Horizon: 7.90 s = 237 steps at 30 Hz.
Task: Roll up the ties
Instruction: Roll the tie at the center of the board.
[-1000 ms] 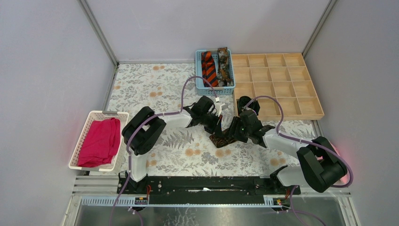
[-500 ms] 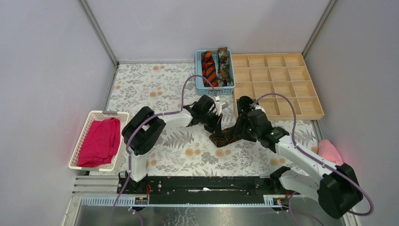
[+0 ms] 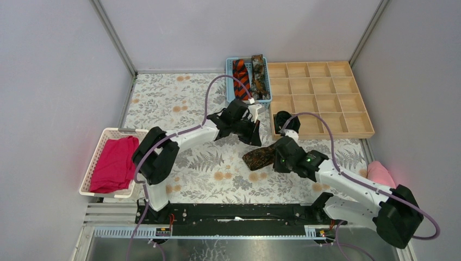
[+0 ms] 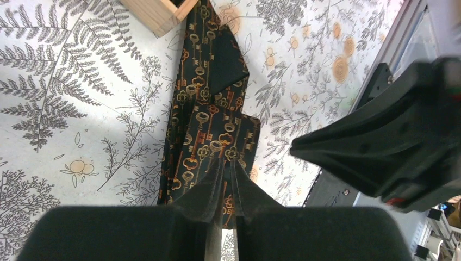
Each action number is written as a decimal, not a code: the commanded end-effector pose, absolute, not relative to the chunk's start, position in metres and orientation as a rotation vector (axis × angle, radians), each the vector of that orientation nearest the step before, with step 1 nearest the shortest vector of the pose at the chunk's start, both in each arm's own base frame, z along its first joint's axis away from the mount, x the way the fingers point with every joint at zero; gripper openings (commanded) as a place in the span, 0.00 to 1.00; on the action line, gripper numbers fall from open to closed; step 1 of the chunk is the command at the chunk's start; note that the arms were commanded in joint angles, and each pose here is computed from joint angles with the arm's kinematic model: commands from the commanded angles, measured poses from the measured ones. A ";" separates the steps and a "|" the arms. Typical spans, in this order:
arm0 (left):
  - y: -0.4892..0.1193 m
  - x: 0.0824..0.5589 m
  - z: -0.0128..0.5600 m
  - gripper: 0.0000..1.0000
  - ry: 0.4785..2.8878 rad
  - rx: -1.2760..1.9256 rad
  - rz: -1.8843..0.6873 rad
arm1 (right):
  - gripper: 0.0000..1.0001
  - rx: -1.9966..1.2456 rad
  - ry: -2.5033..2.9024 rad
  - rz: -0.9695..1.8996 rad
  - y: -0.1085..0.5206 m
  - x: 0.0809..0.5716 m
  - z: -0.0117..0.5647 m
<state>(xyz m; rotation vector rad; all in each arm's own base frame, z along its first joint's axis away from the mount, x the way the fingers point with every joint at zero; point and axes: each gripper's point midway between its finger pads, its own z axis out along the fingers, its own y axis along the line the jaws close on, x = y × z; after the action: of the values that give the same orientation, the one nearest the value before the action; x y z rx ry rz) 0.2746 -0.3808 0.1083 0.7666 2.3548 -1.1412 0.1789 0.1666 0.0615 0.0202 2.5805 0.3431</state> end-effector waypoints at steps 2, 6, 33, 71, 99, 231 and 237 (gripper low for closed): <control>-0.354 0.309 0.097 0.03 2.408 0.543 -1.103 | 0.08 -0.032 2.584 0.234 0.174 0.174 0.056; -0.340 0.320 0.051 0.00 2.533 0.449 -1.065 | 0.04 -0.086 2.603 0.199 0.182 0.169 0.041; -0.370 0.270 0.004 0.00 2.602 0.635 -1.184 | 0.00 -0.175 2.515 -0.041 0.209 0.214 -0.007; -0.147 0.316 0.219 0.28 1.974 -0.360 -0.436 | 0.70 -0.571 2.101 -0.643 0.263 0.220 0.110; -0.139 0.321 0.212 0.24 2.015 -0.326 -0.341 | 0.66 -0.593 2.349 -0.677 0.252 0.240 0.007; -0.375 0.222 0.048 0.00 2.370 0.642 -0.849 | 0.38 0.357 2.555 0.836 0.177 0.237 0.002; -0.378 0.215 0.051 0.00 2.370 0.629 -0.893 | 0.38 0.351 2.572 0.818 0.175 0.235 -0.002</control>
<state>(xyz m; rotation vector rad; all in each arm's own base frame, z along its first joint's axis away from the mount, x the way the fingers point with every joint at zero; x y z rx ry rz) 0.2314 -0.3839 0.0556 0.6081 2.3257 -0.8909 0.2474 0.1927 0.0241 0.3370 2.4660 0.9569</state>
